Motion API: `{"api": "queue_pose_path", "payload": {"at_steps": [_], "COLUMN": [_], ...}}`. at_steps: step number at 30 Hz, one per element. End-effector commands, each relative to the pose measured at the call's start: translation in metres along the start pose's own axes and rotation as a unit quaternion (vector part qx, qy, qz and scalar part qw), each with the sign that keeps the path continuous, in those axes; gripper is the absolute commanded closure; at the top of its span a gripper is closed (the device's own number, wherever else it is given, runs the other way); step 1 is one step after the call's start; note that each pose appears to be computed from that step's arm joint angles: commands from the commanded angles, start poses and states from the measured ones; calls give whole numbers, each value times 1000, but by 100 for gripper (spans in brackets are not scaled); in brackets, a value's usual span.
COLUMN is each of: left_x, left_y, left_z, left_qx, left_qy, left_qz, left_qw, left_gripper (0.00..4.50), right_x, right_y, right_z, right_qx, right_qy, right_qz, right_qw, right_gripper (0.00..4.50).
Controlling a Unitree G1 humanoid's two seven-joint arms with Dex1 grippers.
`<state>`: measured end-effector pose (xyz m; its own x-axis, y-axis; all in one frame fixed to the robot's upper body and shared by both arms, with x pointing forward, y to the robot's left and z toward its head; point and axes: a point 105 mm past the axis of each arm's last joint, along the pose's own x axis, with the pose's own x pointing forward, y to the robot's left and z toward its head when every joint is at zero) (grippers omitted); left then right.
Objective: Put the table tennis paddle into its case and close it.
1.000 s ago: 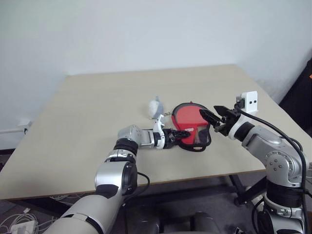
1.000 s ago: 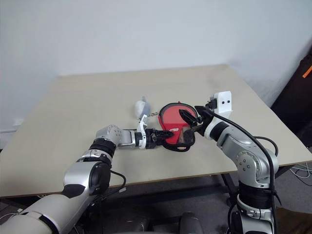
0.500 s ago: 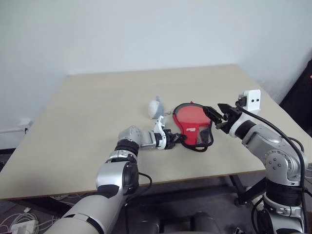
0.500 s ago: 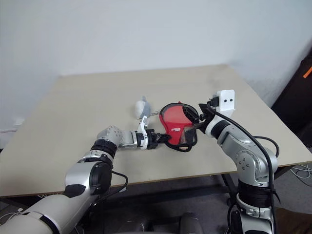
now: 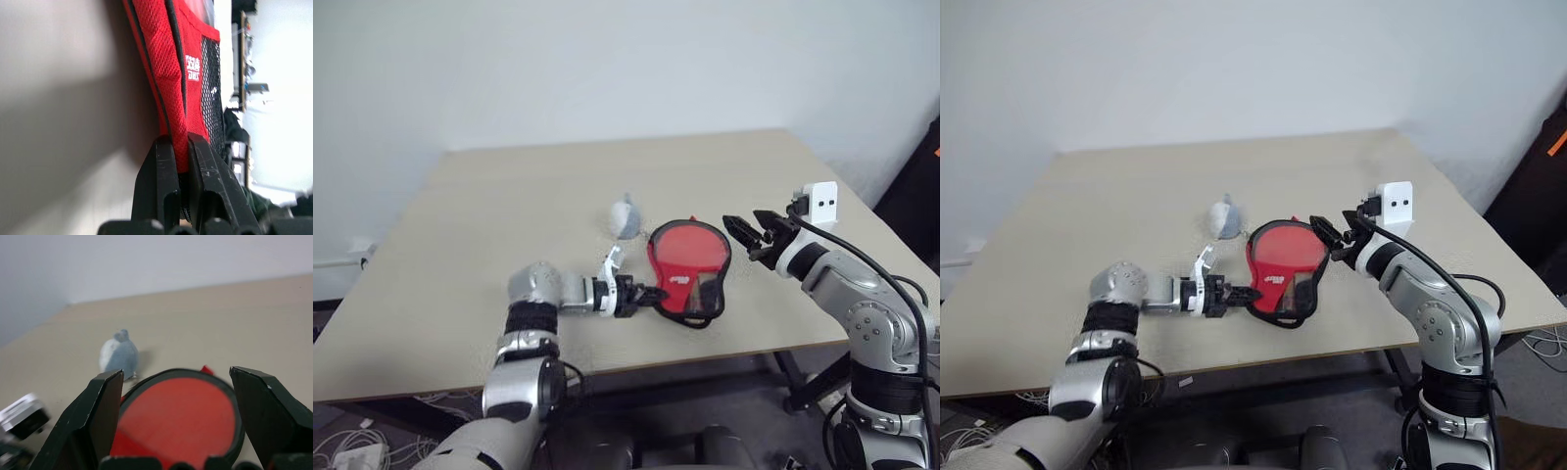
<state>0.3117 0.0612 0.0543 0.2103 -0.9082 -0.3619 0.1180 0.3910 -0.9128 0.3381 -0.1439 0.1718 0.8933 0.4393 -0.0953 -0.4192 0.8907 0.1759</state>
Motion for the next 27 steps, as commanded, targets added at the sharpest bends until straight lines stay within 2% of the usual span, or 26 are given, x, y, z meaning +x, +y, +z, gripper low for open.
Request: {"api": "queue_pose_path", "payload": {"at_steps": [1,7,13,19,27], "left_x": [-1,10,13,13,3], "left_y": [-30,-45,-38,-42,-40], "left_z": [-7,-42,-64,-78,-82], "left_qx": [44,64,65,85,94], "left_qy": [19,102,176,205,187], "left_qz": [-57,-112,-83,-76,-75], "left_qw": [997,986,979,972,975], "left_gripper": [446,446,446,446,446], "right_x": [0,3,5,4,6], "right_y": [1,0,0,-2,-6], "right_z": [11,13,14,11,8], "right_qx": [-8,-8,-11,-12,-10], "right_qy": [-19,-18,-17,-10,0], "right_qz": [-4,-6,-9,-17,-27], "right_qw": [1000,1000,1000,1000,1000], "right_gripper": [73,73,73,73,73]}}
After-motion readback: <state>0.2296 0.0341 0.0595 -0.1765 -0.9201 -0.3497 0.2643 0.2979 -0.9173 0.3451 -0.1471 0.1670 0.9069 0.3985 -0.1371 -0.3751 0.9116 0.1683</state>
